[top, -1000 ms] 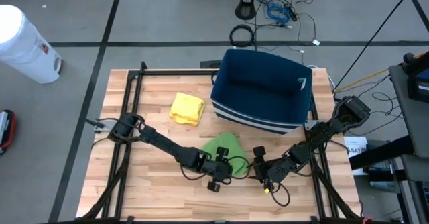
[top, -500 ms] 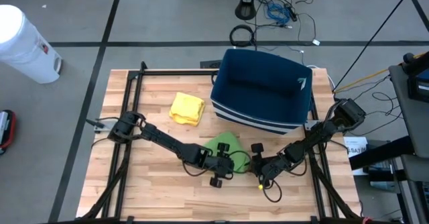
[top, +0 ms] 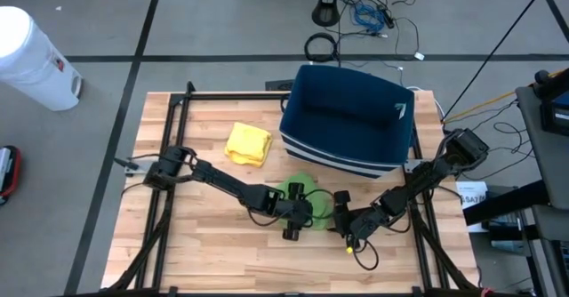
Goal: Fold towel
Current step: Fold the green towel
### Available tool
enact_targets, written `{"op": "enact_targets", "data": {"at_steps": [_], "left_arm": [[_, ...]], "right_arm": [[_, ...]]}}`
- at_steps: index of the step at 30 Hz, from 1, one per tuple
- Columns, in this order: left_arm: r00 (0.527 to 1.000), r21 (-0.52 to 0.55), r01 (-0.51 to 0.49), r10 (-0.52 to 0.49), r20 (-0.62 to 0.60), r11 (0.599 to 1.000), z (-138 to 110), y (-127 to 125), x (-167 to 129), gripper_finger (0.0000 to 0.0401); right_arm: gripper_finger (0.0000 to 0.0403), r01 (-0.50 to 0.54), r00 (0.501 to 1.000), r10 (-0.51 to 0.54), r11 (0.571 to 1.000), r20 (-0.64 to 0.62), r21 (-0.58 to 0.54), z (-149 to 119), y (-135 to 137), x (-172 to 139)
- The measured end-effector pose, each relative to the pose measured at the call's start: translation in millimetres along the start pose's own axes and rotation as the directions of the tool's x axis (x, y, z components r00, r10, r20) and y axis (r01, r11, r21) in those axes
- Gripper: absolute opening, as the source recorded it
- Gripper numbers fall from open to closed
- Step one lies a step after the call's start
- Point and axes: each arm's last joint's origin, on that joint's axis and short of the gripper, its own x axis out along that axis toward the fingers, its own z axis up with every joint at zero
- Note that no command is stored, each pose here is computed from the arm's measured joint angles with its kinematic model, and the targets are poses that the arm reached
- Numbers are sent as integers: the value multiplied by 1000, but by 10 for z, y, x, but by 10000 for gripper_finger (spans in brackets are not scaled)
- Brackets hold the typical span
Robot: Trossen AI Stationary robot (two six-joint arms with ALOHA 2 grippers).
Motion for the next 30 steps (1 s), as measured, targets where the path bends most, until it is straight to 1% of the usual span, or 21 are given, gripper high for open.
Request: {"op": "enact_targets", "data": {"at_steps": [2,5,8,10,13,17,19,22,25,30], "left_arm": [[999,-3,32,-32,-21,999,-53,9,81,221],[999,-4,43,-43,-33,999,-92,6,150,191],[999,2,45,-45,-25,999,-87,2,155,155],[999,10,47,-47,-11,999,-70,-4,144,130],[998,37,56,-57,5,998,-38,-11,133,99],[998,60,60,-61,13,996,31,-5,102,67],[998,77,61,-62,5,995,57,-3,89,52],[998,92,63,-61,-16,994,145,8,41,35],[997,113,64,-59,-48,991,209,19,-8,26],[995,161,19,-2,-104,987,342,57,-122,23]], "right_arm": [[166,23,1000,-23,1000,3,1,1,-11,2],[169,55,998,-55,998,-11,13,-10,-49,13],[155,69,997,-68,997,-30,19,-22,-90,28],[134,75,996,-75,997,-45,16,-37,-111,44],[93,79,995,-78,997,-58,8,-50,-133,60],[24,32,996,-31,999,-89,6,-69,-145,69],[7,12,994,-12,1000,-107,0,-86,-134,65],[9,-5,991,7,1000,-136,13,-116,-107,51],[3,-17,988,21,1000,-156,24,-133,-78,36],[2,-43,985,47,999,-164,30,-146,-34,18]]}}
